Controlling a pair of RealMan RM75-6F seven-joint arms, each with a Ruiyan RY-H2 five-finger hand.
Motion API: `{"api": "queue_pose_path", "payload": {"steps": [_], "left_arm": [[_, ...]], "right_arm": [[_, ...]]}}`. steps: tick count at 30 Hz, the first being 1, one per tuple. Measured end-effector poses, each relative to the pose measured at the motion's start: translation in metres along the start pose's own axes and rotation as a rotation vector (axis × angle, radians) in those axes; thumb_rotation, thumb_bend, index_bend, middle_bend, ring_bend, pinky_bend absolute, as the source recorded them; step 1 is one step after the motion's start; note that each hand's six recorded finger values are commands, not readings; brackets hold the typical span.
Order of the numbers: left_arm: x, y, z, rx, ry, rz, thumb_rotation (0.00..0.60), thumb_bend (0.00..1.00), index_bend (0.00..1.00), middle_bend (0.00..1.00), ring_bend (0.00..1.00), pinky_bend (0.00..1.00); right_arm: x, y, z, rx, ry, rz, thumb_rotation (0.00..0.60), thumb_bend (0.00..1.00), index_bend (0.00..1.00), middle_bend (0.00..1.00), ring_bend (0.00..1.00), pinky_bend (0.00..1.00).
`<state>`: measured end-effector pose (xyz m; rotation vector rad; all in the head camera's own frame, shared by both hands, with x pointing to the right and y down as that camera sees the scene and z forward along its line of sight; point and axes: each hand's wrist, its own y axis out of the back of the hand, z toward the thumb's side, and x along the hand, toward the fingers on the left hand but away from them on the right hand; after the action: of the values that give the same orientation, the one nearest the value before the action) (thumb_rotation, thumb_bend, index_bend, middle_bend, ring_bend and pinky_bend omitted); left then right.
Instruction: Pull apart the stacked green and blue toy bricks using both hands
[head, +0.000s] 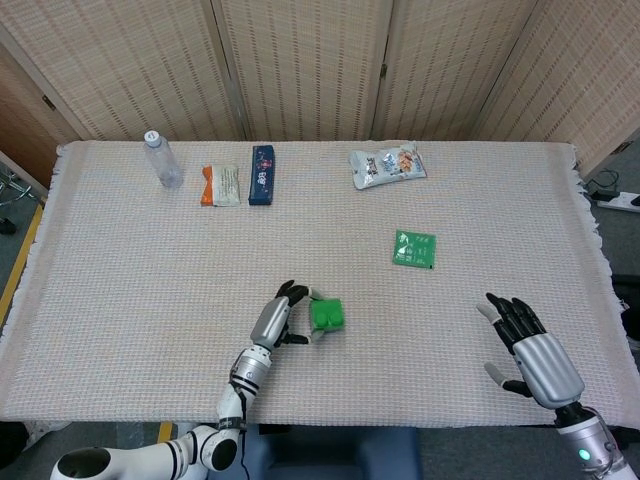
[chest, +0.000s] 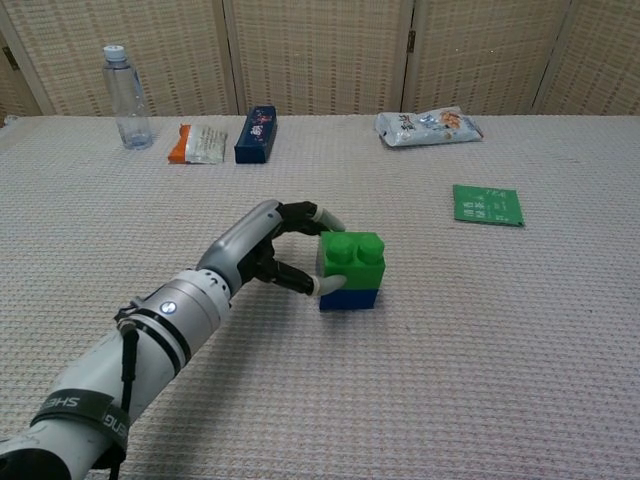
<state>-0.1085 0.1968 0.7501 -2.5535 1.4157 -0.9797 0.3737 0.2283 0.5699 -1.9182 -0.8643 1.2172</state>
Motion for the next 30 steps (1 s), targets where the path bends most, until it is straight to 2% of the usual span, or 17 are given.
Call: {"api": "queue_pose_path", "payload": {"steps": [5,11,19,24,30], "left_arm": [[-0.001,0.004,0.001,-0.022,-0.003,0.028,0.6,0.41,0.56,0.73,0.28,0.05],[-0.007,0.008,0.002,-0.092,-0.005,0.044,0.6,0.44,0.64,0.81,0.31,0.05],[-0.018,0.021,0.005,-0.168,0.001,0.05,0.6,0.46,0.67,0.84,0.33,0.05],[-0.032,0.037,0.011,-0.195,-0.013,0.054,0.6,0.46,0.67,0.84,0.33,0.05],[-0.052,0.07,0.011,-0.175,-0.03,0.083,0.6,0.46,0.67,0.84,0.33,0.05]], "right_arm": [[0.0,-0.001,0.001,0.003,0.004,0.004,0.6,0.36,0.0,0.0,0.0,0.0],[-0.001,-0.003,0.002,0.006,0.011,0.012,0.6,0.36,0.0,0.0,0.0,0.0],[-0.003,-0.008,0.002,0.002,0.01,0.034,0.6,0.36,0.0,0.0,0.0,0.0],[-0.007,-0.012,0.002,-0.02,0.014,0.063,0.6,0.36,0.0,0.0,0.0,0.0],[-0.014,-0.021,0.001,-0.017,0.02,0.104,0.6,0.36,0.0,0.0,0.0,0.0]]}}
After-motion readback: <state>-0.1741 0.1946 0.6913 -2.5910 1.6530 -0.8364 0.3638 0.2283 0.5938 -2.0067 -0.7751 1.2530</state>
